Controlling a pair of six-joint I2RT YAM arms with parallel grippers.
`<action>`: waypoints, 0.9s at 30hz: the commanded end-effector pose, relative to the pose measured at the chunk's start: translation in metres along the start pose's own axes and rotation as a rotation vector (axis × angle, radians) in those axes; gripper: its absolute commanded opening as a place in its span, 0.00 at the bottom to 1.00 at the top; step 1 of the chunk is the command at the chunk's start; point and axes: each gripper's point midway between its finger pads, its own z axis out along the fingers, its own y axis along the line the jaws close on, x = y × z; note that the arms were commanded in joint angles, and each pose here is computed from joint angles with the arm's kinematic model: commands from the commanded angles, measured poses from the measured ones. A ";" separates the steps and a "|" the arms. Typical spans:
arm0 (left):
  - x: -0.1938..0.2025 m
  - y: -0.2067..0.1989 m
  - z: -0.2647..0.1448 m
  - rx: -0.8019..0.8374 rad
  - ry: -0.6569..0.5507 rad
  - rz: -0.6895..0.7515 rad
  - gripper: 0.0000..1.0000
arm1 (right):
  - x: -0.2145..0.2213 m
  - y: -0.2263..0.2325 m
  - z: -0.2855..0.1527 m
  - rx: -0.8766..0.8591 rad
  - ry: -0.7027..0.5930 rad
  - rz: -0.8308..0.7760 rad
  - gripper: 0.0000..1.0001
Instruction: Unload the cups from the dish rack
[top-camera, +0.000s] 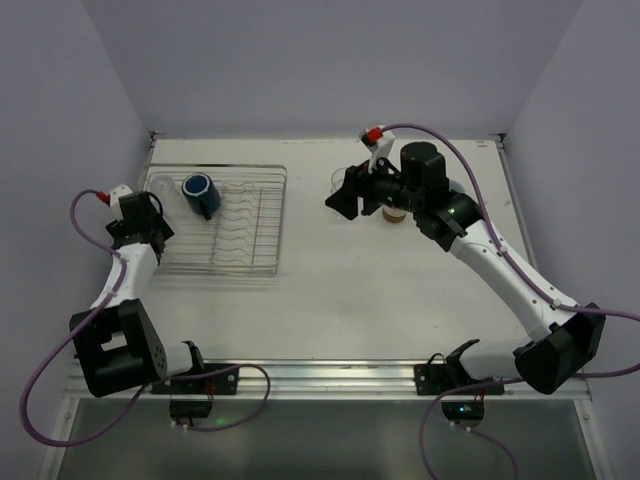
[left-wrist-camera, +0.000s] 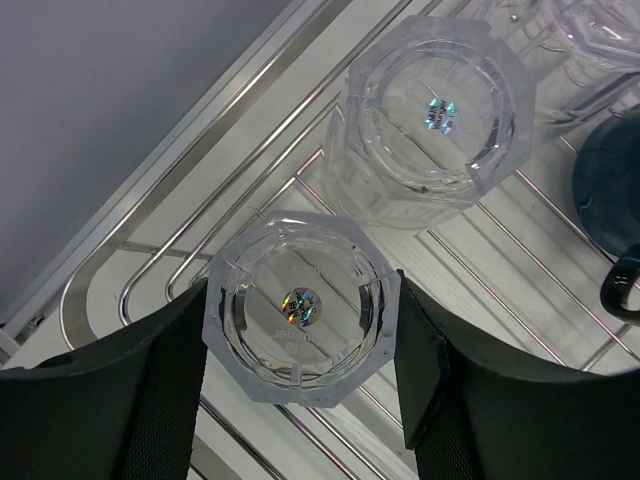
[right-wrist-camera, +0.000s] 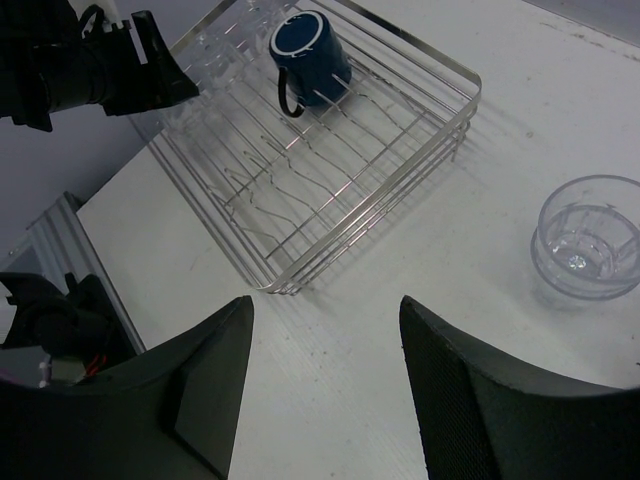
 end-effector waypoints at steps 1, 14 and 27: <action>-0.034 -0.013 -0.018 0.084 -0.100 -0.074 0.36 | -0.013 0.011 0.000 -0.052 -0.044 0.002 0.63; -0.055 -0.077 -0.144 0.638 -0.211 -0.161 0.19 | -0.021 0.016 0.006 -0.082 -0.123 0.113 0.73; -0.027 -0.182 -0.318 1.571 -0.154 -0.362 0.18 | -0.024 0.044 0.010 -0.328 -0.409 0.441 0.74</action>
